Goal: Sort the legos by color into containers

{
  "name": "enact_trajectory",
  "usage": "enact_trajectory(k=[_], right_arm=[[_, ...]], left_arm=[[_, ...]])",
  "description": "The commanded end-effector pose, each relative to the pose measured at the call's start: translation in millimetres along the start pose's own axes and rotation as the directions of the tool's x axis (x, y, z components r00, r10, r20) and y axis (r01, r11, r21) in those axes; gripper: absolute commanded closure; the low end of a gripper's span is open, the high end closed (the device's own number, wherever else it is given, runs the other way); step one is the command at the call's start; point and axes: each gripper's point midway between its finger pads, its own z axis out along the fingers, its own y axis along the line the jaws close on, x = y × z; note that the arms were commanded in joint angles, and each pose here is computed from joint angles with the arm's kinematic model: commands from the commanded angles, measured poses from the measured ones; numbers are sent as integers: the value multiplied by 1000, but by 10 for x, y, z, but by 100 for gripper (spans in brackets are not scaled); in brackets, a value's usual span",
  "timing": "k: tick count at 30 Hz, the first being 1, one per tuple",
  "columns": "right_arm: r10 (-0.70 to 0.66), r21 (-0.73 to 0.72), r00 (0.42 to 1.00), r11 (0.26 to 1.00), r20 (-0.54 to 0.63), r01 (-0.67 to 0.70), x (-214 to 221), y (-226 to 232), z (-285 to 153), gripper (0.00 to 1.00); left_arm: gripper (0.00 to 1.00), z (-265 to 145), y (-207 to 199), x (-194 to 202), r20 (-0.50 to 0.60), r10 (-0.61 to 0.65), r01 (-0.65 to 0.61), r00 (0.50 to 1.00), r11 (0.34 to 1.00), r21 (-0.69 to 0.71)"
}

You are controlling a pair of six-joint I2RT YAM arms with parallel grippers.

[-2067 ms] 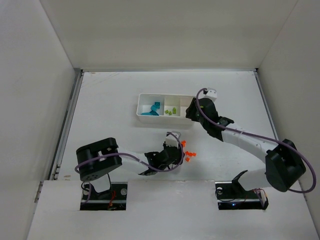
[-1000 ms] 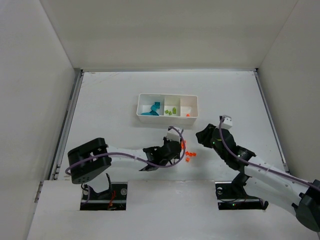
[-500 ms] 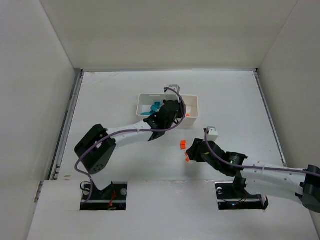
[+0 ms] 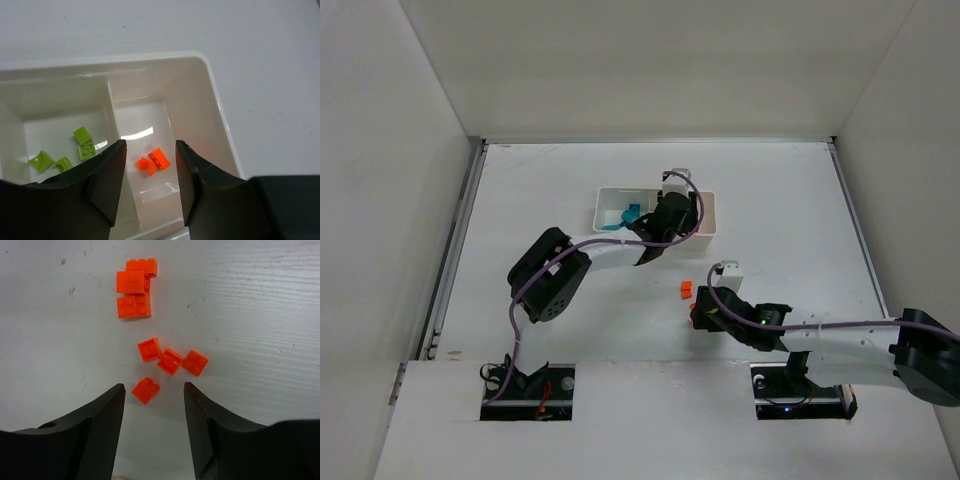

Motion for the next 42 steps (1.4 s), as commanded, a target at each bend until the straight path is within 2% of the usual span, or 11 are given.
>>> enact_trajectory(k=[1,6,11,15,21,23,28,32,38,42], right_arm=[[29,-45,999,999,46,-27,-183,228,-27,45],[13,-41,1000,999,20,-12,-101,255,37,50],[3,-35,1000,999,9,-3,-70,263,50,57],[-3,-24,1000,1000,-1,3,-34,233,67,59],[-1,-15,1000,1000,4,1,-44,223,71,75],[7,-26,1000,1000,14,-7,-97,254,29,77],[18,-102,997,995,75,-11,-401,420,-189,78],[29,-105,982,994,185,-9,-973,434,-264,78],[50,-97,950,995,309,-20,-1817,428,-155,80],[81,-112,932,993,353,-44,-2216,414,-1,80]], left_arm=[[57,-103,-239,-489,96,-32,25,995,997,75],[57,-390,-176,-581,111,-58,47,992,994,97],[59,-815,-23,-467,109,-81,69,991,992,106],[60,-1170,127,-266,101,-83,74,991,993,91],[60,-1544,295,158,49,-53,50,997,996,72],[60,-1643,312,308,25,-44,42,999,996,76],[60,-1776,158,626,-28,-9,13,1000,992,127],[59,-1779,-34,817,-56,21,-12,998,985,170],[59,-1738,-197,997,-84,26,-9,996,981,195],[59,-1664,-216,1124,-105,39,-18,994,982,187]])
